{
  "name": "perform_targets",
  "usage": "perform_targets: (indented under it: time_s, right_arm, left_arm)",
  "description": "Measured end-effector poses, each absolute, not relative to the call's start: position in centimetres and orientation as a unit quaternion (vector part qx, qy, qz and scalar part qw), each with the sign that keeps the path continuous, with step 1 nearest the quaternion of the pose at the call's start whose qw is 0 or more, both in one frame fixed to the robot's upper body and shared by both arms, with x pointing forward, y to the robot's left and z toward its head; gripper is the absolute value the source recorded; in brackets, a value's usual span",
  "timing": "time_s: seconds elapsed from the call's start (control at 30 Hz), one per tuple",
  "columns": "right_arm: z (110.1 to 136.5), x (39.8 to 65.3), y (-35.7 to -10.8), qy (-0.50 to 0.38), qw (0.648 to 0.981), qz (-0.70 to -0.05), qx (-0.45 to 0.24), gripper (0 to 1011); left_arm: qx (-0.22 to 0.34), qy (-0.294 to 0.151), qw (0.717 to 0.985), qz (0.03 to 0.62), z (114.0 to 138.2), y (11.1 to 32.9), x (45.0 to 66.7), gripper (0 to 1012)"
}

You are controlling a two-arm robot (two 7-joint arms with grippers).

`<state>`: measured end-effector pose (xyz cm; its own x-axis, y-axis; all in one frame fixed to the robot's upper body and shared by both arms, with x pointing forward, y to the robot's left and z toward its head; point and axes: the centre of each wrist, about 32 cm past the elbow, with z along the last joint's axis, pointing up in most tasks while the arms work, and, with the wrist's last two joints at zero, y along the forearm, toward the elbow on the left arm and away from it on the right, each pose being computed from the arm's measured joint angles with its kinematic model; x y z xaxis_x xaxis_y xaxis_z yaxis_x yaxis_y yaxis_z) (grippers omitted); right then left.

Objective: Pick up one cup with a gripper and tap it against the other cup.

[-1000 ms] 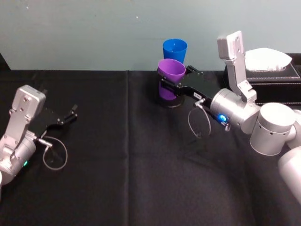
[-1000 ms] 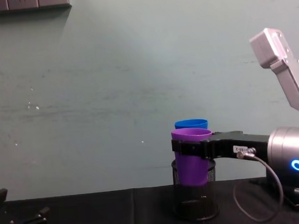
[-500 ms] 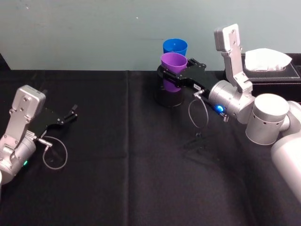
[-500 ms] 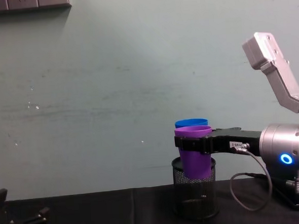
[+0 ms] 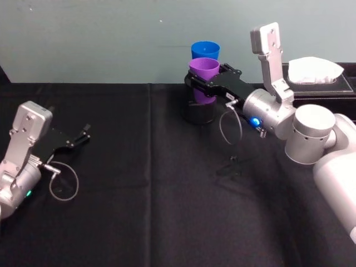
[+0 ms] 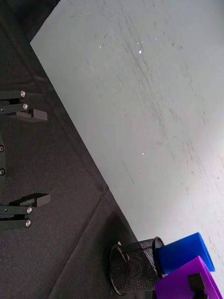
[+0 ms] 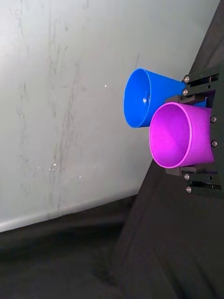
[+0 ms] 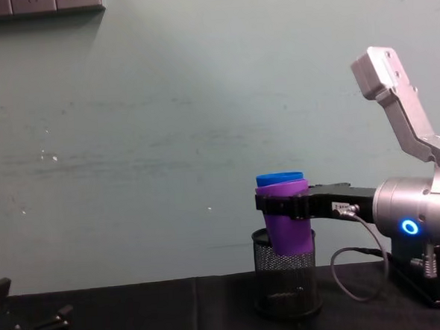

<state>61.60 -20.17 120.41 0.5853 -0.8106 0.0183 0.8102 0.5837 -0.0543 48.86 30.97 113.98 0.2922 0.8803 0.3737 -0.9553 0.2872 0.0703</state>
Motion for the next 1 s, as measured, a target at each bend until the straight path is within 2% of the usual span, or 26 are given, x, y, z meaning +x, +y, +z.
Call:
perform_targets:
  time_s: [1.0]
  right_arm:
    - [120.68, 61.66, -20.07, 0.005, 0.89, -0.455, -0.02, 735]
  left_arm:
    - [0.141, -0.132, 0.791, 0.58, 113.98, 30.97, 48.86, 1005]
